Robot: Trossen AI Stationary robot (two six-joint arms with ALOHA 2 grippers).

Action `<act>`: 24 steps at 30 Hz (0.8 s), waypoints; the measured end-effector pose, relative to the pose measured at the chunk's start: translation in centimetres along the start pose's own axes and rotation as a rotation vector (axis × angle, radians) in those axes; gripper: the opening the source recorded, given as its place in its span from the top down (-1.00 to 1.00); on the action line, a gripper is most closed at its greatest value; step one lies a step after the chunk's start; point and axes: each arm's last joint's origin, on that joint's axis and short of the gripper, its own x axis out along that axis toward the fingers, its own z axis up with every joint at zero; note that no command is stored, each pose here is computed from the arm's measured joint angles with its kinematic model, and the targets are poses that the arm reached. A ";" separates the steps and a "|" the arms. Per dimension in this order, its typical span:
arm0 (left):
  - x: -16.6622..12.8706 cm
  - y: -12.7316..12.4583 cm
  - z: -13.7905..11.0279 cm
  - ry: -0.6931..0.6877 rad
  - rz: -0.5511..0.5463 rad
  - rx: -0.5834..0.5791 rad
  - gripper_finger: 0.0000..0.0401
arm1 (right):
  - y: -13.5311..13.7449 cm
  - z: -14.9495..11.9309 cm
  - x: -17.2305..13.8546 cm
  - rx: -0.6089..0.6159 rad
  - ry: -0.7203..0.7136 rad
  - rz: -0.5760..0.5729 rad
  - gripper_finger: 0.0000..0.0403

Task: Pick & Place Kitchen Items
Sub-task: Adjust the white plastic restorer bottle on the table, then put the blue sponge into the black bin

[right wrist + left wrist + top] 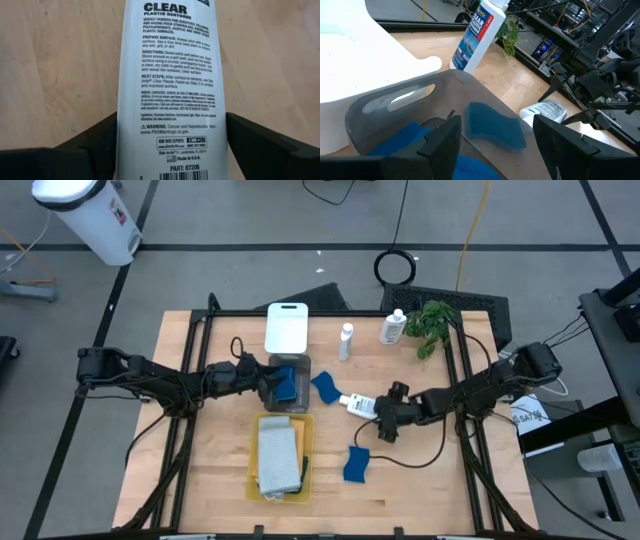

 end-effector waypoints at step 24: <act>0.0 0.0 0.0 0.000 0.000 0.003 -0.26 | 1.8 1.5 -4.6 -0.053 -0.311 0.470 -0.55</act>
